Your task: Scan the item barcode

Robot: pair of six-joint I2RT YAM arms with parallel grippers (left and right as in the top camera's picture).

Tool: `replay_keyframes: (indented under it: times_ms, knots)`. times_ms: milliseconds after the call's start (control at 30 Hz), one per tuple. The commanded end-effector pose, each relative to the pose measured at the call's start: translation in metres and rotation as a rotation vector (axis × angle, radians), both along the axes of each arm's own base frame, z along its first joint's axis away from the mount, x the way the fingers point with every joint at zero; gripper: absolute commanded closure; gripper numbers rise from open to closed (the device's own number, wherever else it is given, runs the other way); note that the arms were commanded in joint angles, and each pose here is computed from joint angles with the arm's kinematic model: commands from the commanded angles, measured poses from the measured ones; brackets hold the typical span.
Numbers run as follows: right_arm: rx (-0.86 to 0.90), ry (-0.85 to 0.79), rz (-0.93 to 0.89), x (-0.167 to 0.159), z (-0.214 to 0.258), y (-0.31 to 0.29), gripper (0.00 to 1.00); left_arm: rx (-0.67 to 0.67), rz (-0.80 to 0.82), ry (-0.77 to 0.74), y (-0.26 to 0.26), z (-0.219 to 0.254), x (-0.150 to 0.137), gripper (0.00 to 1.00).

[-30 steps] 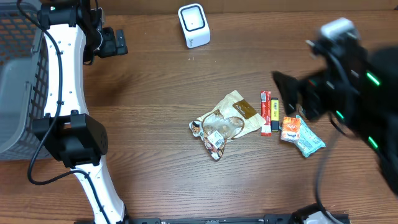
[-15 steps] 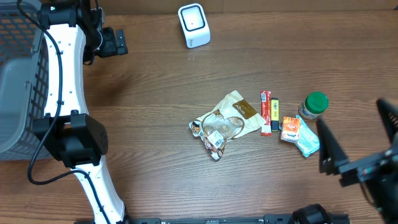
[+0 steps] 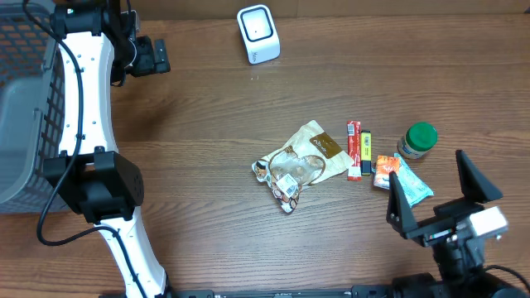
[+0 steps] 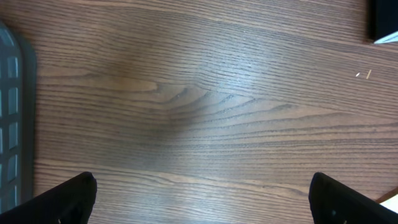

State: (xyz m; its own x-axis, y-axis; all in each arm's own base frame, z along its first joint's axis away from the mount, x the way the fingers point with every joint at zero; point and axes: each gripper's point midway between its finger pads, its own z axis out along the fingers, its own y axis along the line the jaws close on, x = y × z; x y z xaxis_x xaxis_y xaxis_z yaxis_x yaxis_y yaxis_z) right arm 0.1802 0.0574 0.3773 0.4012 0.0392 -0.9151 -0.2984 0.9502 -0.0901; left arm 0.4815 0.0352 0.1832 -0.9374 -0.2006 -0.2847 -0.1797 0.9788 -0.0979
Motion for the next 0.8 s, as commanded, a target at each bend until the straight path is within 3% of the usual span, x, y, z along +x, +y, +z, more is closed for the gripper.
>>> replay_keyframes:
  times_ms: [0, 100, 300, 567, 767]
  knots:
    - [0.065, -0.026, 0.05, 0.003, -0.021, 0.003, 0.0, 0.009, -0.012, -0.003, -0.002, 0.002, -0.001, 0.0]
    - [0.129, -0.034, 0.064, 0.011, -0.041, 0.002, 0.0, 0.009, -0.013, -0.003, -0.002, 0.002, -0.001, 0.0]
    - [0.312, 0.099, 0.038, 0.04, -0.099, -0.011, 0.0, 0.009, -0.013, -0.003, -0.002, 0.002, -0.001, 0.0]
    - [0.303, 0.266, -0.01, 0.056, -0.146, -0.013, 0.0, 0.009, -0.013, -0.003, -0.002, 0.002, -0.001, 0.0]
    - [0.273, 0.511, -0.055, 0.062, -0.207, -0.013, 0.0, 0.009, -0.013, -0.003, -0.002, 0.002, -0.001, 0.0]
